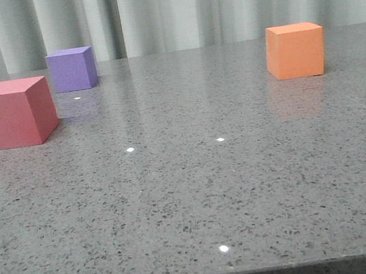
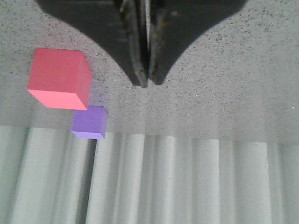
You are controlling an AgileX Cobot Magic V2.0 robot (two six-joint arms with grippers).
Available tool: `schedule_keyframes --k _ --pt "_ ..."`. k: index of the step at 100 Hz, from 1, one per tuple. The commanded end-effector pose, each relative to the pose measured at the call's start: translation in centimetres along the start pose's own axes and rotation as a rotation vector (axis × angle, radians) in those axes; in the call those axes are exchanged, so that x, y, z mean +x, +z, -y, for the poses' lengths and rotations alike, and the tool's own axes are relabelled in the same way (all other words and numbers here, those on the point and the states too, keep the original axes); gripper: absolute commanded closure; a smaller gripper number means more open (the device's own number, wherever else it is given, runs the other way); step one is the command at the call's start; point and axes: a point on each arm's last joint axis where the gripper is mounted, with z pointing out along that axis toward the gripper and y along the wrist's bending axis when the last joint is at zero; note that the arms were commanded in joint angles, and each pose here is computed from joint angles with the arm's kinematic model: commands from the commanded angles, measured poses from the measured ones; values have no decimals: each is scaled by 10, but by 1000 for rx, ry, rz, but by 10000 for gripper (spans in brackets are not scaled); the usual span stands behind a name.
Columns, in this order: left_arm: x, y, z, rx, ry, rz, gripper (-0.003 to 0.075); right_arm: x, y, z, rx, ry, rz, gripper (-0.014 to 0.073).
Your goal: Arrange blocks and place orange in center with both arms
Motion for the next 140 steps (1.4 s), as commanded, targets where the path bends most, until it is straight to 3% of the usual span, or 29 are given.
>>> schedule_keyframes --k 1,37,65,95,140 --pt "5 -2 0 14 -17 70 741 -28 9 -5 -21 16 74 1" --pt "5 -2 0 14 -17 70 741 -101 74 -50 -112 -55 79 1" --pt "5 -2 0 14 -17 70 741 -142 132 -76 -106 -114 19 1" --pt "5 -2 0 14 -17 70 741 -151 169 -101 -108 -191 -22 1" --pt "5 -2 0 14 -17 70 741 -139 198 -103 -102 -187 -94 1"
